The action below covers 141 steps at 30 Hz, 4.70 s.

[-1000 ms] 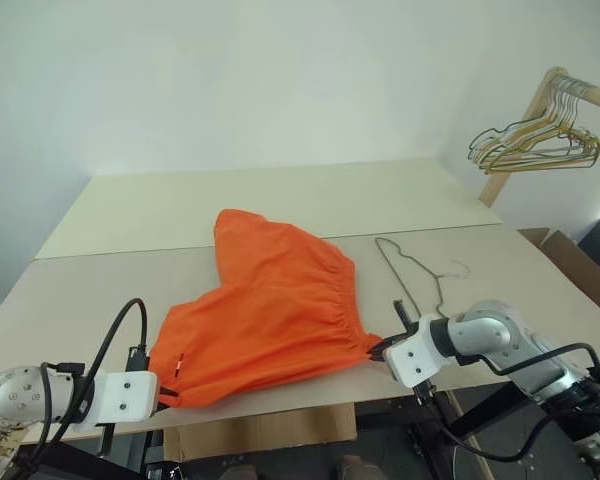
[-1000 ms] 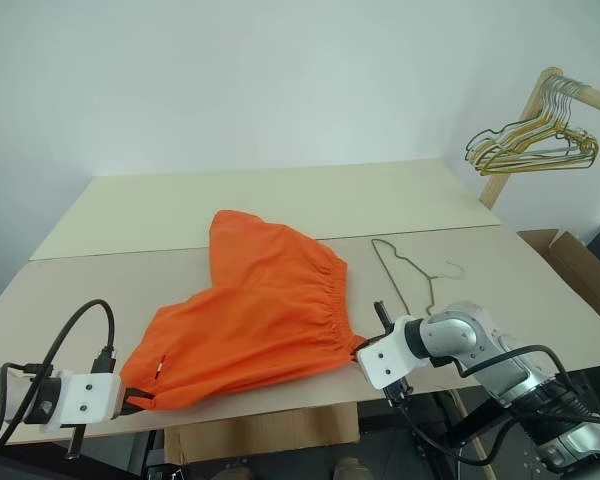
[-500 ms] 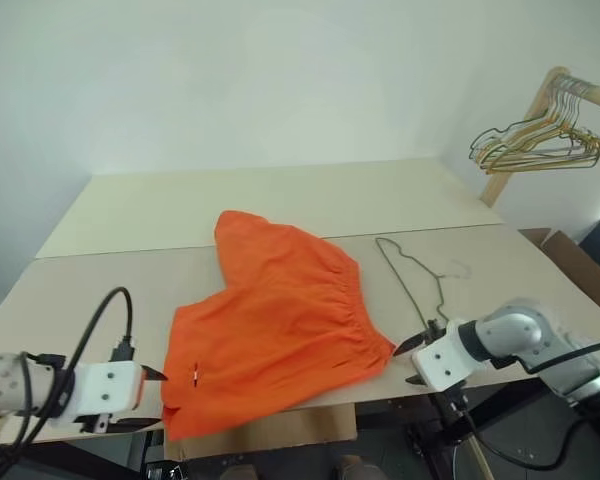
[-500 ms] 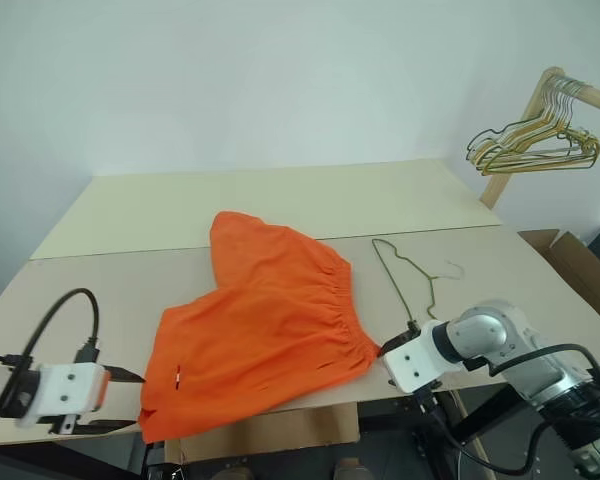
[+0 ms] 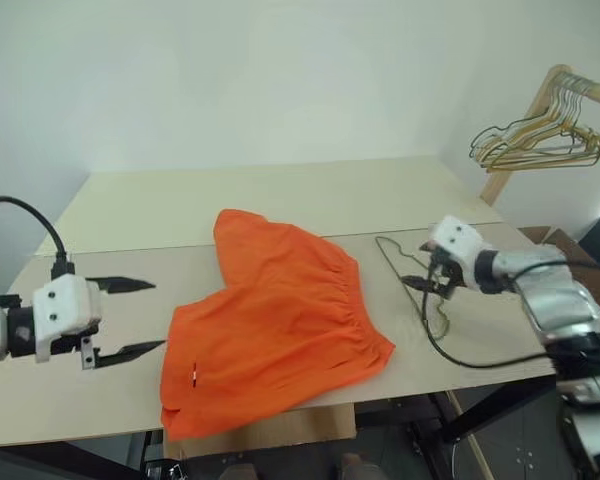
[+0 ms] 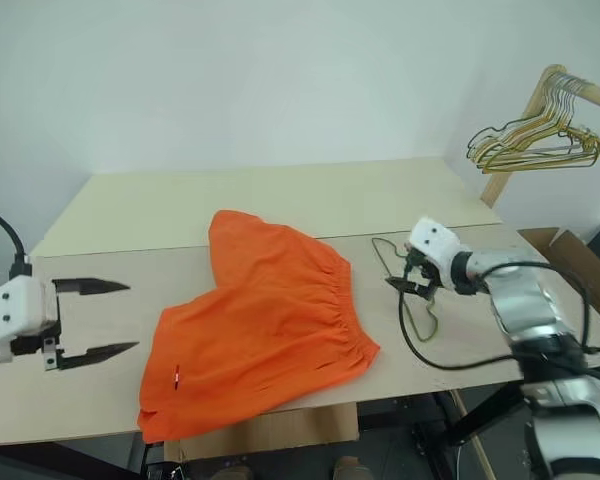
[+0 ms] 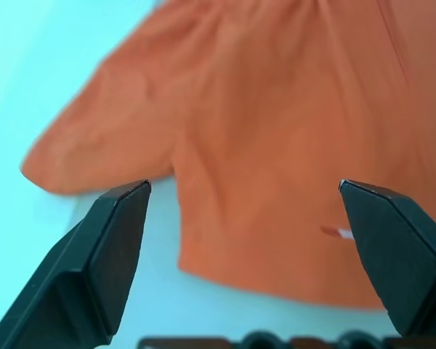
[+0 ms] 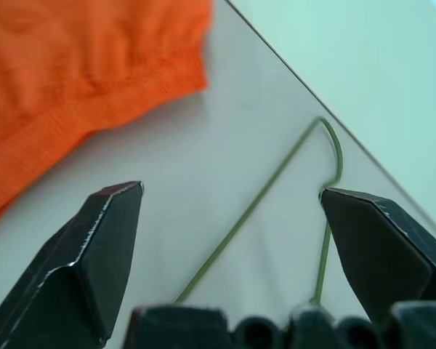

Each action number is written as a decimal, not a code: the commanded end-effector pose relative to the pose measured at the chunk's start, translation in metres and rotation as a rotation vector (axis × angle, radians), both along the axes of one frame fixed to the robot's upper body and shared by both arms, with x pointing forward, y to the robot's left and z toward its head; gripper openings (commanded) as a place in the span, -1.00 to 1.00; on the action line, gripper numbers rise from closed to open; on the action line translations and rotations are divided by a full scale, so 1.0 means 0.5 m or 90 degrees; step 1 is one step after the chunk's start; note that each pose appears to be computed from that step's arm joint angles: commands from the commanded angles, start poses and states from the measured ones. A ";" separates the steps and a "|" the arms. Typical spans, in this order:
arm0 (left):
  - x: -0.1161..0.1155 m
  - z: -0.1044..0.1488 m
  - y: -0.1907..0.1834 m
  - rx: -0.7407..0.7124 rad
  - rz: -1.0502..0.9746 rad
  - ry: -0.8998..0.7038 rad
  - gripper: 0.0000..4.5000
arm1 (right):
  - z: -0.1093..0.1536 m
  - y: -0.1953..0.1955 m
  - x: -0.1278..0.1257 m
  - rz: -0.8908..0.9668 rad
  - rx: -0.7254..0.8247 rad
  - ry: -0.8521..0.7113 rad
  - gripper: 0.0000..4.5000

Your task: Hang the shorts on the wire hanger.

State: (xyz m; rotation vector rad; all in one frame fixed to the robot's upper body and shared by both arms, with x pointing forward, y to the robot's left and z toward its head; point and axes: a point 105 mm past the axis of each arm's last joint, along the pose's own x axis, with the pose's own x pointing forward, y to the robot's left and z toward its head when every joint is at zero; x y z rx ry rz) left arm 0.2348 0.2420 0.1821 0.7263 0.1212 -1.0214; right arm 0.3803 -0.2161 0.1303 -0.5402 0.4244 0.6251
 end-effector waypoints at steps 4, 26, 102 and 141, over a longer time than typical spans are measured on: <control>0.013 0.015 -0.081 -0.072 -0.063 -0.028 1.00 | -0.040 -0.024 0.043 -0.179 0.060 0.069 0.99; -0.005 -0.021 -0.137 -0.085 -0.122 0.005 1.00 | -0.168 -0.012 0.008 -0.213 0.034 0.232 0.32; 0.243 0.152 -0.252 -0.811 0.114 0.117 -1.00 | 0.126 0.321 -0.094 0.158 0.140 -0.503 0.12; 0.071 0.243 -0.218 -0.691 -0.323 0.080 -1.00 | 0.143 0.251 -0.174 0.491 0.478 0.219 0.91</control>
